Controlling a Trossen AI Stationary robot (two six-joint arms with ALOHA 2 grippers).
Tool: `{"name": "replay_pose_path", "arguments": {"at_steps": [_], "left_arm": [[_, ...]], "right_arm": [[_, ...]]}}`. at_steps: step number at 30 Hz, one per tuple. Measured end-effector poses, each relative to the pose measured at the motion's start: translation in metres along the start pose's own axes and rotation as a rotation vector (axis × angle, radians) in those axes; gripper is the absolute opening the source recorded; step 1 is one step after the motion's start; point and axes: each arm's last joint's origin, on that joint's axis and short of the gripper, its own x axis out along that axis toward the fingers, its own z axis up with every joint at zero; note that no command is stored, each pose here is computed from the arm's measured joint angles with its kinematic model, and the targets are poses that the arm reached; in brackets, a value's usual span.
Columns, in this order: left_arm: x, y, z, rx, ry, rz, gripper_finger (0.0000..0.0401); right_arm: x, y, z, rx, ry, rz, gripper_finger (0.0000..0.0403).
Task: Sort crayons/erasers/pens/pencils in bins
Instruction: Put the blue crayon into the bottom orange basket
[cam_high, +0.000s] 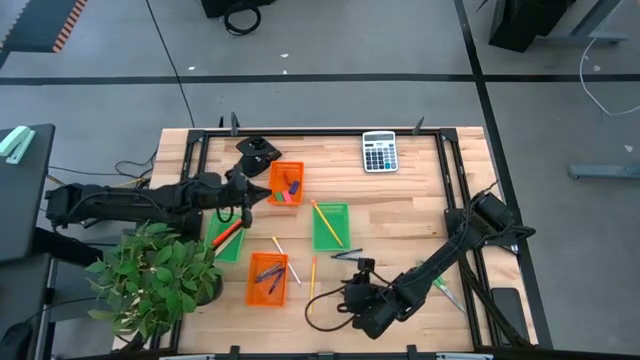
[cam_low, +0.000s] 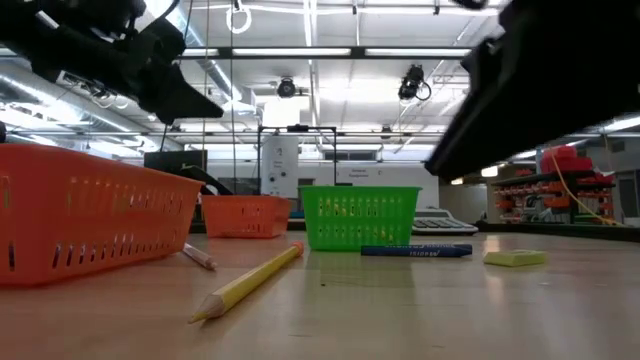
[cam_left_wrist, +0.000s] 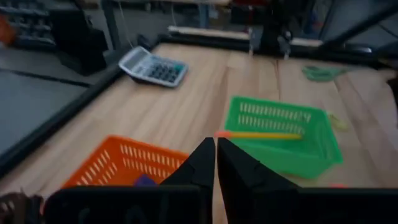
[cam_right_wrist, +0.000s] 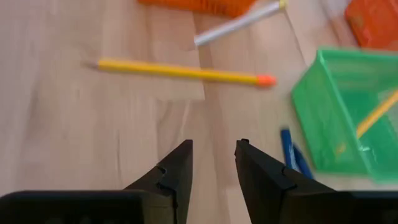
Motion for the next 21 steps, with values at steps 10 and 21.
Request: {"name": "replay_pose_path", "arguments": {"at_steps": [10, 21], "left_arm": [[0.004, -0.007, -0.005, 0.02, 0.036, -0.048, 0.0017], [0.003, -0.015, -0.004, -0.048, 0.032, -0.09, 0.0022]], "right_arm": [[-0.009, -0.034, -0.037, 0.083, -0.109, -0.051, 0.0095], [-0.012, -0.077, -0.077, 0.237, -0.175, 0.037, 0.0105]]}}
